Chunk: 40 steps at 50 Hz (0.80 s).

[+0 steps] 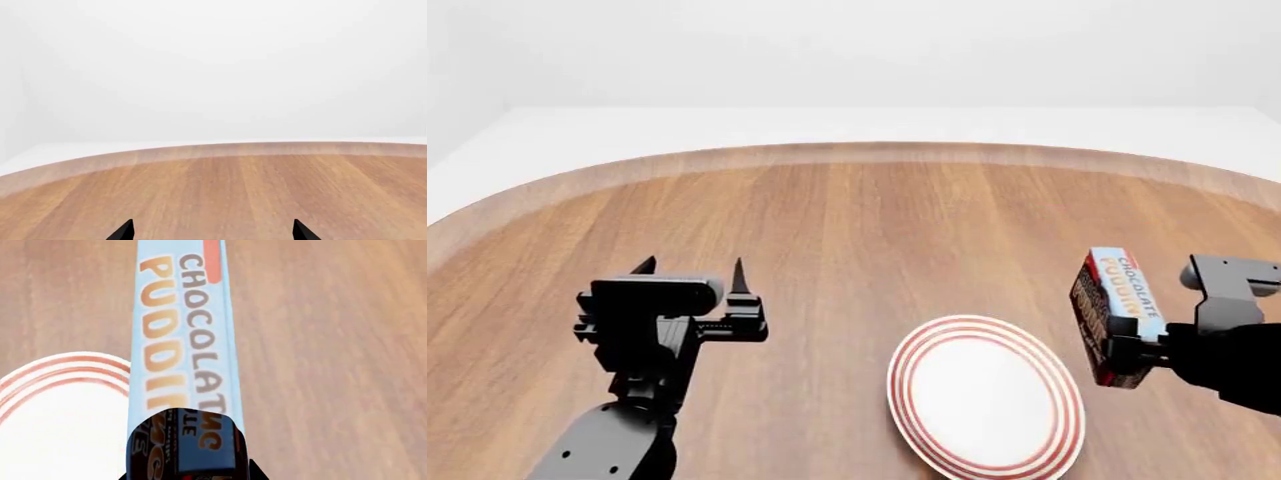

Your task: Put the chocolate pudding to the right of the plate.

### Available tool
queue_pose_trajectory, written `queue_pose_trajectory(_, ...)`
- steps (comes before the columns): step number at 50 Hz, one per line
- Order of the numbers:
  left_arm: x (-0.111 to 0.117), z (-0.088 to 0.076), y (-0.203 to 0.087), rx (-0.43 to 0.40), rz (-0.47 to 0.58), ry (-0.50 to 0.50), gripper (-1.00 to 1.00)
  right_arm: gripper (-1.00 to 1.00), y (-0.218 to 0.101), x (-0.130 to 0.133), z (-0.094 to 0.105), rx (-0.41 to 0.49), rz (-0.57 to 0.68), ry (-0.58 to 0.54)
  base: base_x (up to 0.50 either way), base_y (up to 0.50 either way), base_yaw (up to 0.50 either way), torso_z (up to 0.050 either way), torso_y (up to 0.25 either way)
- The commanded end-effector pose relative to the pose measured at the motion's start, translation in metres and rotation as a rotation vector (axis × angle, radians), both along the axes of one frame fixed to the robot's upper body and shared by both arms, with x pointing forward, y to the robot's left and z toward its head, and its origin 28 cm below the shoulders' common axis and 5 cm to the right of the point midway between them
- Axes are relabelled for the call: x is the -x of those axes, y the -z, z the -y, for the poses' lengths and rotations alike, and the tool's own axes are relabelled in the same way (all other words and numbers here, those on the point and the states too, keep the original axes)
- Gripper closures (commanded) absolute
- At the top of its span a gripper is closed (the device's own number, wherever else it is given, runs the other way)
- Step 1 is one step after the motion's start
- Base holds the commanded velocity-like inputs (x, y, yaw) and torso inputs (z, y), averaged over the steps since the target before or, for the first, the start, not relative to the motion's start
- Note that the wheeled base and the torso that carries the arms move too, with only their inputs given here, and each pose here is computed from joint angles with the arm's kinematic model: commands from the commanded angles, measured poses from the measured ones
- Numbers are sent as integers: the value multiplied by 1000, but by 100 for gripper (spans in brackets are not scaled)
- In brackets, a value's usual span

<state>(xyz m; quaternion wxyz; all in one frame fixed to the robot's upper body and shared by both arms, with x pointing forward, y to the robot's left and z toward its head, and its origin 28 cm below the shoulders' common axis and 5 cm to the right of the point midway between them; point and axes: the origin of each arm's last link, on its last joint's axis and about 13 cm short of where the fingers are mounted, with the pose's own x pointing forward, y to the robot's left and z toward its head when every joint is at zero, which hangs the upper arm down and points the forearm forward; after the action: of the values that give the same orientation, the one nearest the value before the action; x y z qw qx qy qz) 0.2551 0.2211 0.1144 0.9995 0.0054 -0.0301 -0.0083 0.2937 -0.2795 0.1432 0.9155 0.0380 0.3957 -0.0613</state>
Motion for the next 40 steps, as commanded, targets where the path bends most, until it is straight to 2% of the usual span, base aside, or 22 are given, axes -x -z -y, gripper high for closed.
queue_pose_trajectory(1, 0, 0, 2, 2, -2, -1, -100, 100, 10, 3, 13, 14, -29, 71, 0, 0, 0, 0, 0)
queue_pose_trajectory(14, 1, -1, 5, 3, -9, -2, -100, 100, 20, 8, 23, 51, -68, 136, 0, 0, 0, 0, 0)
queue_pose_trajectory(40, 2, -1, 8, 4, -15, -1, -100, 100, 27, 19, 32, 105, -94, 168, 0, 0, 0, 0, 0)
